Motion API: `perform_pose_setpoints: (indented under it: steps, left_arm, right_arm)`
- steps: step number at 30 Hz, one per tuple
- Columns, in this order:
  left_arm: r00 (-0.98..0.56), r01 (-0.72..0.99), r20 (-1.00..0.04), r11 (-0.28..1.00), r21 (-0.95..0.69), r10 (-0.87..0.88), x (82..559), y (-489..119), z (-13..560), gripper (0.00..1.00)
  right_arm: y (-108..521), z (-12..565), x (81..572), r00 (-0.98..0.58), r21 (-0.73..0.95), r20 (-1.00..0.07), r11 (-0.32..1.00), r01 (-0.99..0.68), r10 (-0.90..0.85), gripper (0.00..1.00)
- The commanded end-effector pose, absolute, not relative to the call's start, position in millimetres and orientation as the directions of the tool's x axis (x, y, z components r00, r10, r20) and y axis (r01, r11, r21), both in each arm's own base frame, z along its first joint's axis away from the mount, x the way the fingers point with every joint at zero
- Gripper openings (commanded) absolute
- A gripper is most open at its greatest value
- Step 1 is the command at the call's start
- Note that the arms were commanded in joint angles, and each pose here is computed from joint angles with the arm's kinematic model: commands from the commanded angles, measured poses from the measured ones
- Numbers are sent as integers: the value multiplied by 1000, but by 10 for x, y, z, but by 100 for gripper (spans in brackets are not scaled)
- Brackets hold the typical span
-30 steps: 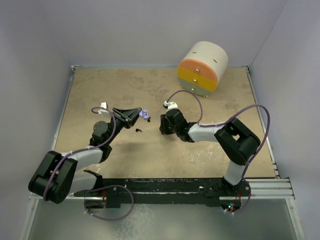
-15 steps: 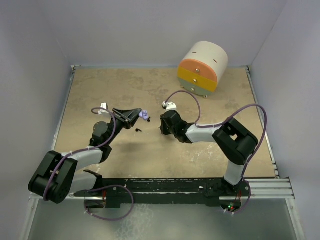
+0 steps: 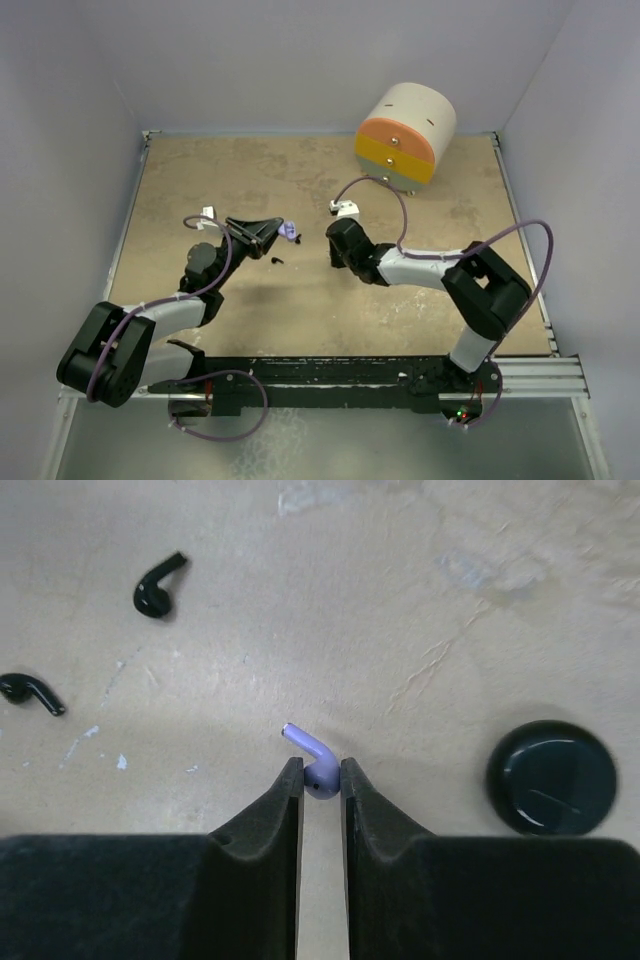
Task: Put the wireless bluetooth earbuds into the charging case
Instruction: Pick up the earbud from the center of the board, then place the earbud at the center of the board.
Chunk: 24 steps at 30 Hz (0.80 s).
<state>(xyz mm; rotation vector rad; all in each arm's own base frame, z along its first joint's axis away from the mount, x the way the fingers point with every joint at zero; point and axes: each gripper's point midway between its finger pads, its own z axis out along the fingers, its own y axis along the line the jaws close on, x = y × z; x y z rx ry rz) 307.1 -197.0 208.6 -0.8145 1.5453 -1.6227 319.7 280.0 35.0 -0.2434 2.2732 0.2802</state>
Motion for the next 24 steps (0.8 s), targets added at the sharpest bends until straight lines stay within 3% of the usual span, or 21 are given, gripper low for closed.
perform_pose_setpoints:
  steps: [1,12,24]
  left_arm:
    - [-525,131,-70,1,-991,-849,3125,-1987,2256,0]
    - [-549,100,-82,32,-994,-832,3293,-2111,2256,0]
    - [-568,95,-97,52,-994,-817,3369,-2246,2257,0]
  right_arm:
    - [2768,1094,3411,-539,72,-839,967,-244,-74,7]
    - [2570,1831,3417,-478,-50,-861,964,-262,-175,3]
    - [2461,2169,3329,-457,-88,-862,953,-290,-219,0]
